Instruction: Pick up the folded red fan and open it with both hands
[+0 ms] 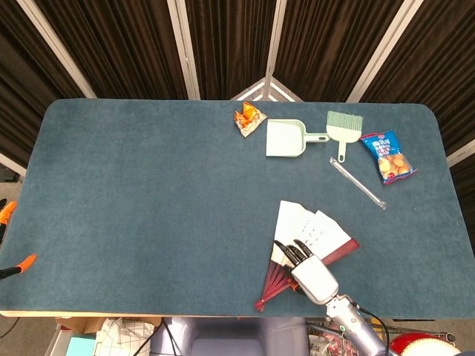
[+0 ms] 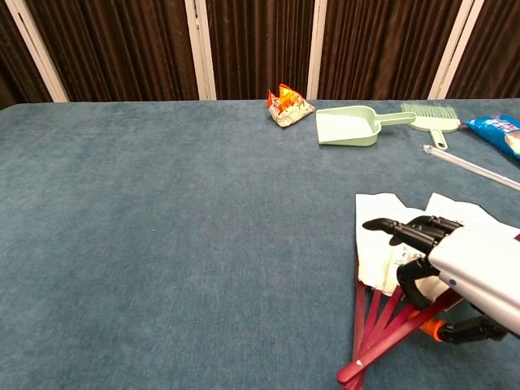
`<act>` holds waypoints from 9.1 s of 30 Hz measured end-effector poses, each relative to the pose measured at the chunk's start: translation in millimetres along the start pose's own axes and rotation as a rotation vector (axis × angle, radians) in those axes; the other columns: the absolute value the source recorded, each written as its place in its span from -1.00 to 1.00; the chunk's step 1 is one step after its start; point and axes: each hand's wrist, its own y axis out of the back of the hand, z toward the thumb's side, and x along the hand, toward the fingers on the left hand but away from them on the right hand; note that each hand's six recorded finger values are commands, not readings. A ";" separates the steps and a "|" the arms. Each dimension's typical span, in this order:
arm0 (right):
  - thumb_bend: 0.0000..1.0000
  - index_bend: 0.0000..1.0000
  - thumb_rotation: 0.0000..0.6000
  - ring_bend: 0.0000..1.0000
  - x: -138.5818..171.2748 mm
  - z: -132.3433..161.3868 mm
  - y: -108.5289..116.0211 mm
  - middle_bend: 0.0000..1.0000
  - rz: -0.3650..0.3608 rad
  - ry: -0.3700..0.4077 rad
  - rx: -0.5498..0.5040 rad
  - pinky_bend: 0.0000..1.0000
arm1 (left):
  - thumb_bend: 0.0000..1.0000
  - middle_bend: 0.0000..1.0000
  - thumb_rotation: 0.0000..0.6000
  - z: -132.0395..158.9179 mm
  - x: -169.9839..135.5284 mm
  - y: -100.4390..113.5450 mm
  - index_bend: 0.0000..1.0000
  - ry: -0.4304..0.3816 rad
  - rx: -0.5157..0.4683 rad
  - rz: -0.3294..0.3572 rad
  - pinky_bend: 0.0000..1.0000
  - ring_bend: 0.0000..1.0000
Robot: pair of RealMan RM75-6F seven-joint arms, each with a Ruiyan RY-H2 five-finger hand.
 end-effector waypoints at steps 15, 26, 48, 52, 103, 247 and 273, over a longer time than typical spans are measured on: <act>0.03 0.47 1.00 -0.52 -55.9 28.0 121.6 -0.76 0.108 0.061 -0.204 -0.65 | -0.58 -1.00 1.00 1.1 -0.2 -0.6 -1.00 -0.010 -0.004 -0.005 -0.70 -1.00; 0.09 0.47 1.00 -0.52 -109.7 29.2 179.1 -0.76 0.142 0.036 -0.260 -0.65 | -0.58 -1.00 1.00 4.4 1.9 1.7 -0.99 -0.041 -0.019 0.011 -0.70 -1.00; 0.10 0.47 1.00 -0.51 -177.9 93.3 240.9 -0.76 0.121 0.123 -0.330 -0.65 | -0.58 -1.00 1.00 12.4 10.1 -3.0 -0.86 -0.124 -0.073 0.015 -0.70 -1.00; 0.10 0.47 1.00 -0.51 -186.6 110.1 240.5 -0.76 0.101 0.138 -0.335 -0.65 | -0.58 -1.00 1.00 15.5 11.4 -4.4 -0.80 -0.141 -0.089 0.013 -0.70 -1.00; 0.11 0.50 1.00 -0.51 -186.8 200.5 246.7 -0.76 0.045 0.239 -0.384 -0.62 | -0.17 -0.70 1.00 173.6 40.3 -62.0 0.11 -0.440 -0.735 -0.401 -0.70 -1.00; 0.11 0.52 1.00 -0.49 -140.4 13.8 238.0 -0.74 -0.038 -0.003 -0.158 -0.60 | -0.04 -0.50 1.00 236.1 78.7 -5.7 0.32 -0.686 -0.421 0.042 -0.70 -1.00; 0.12 0.52 1.00 -0.49 -124.6 -46.4 212.9 -0.73 -0.018 -0.104 -0.062 -0.60 | -0.04 -0.50 1.00 247.1 86.3 -21.0 0.31 -0.697 -0.246 0.157 -0.70 -1.00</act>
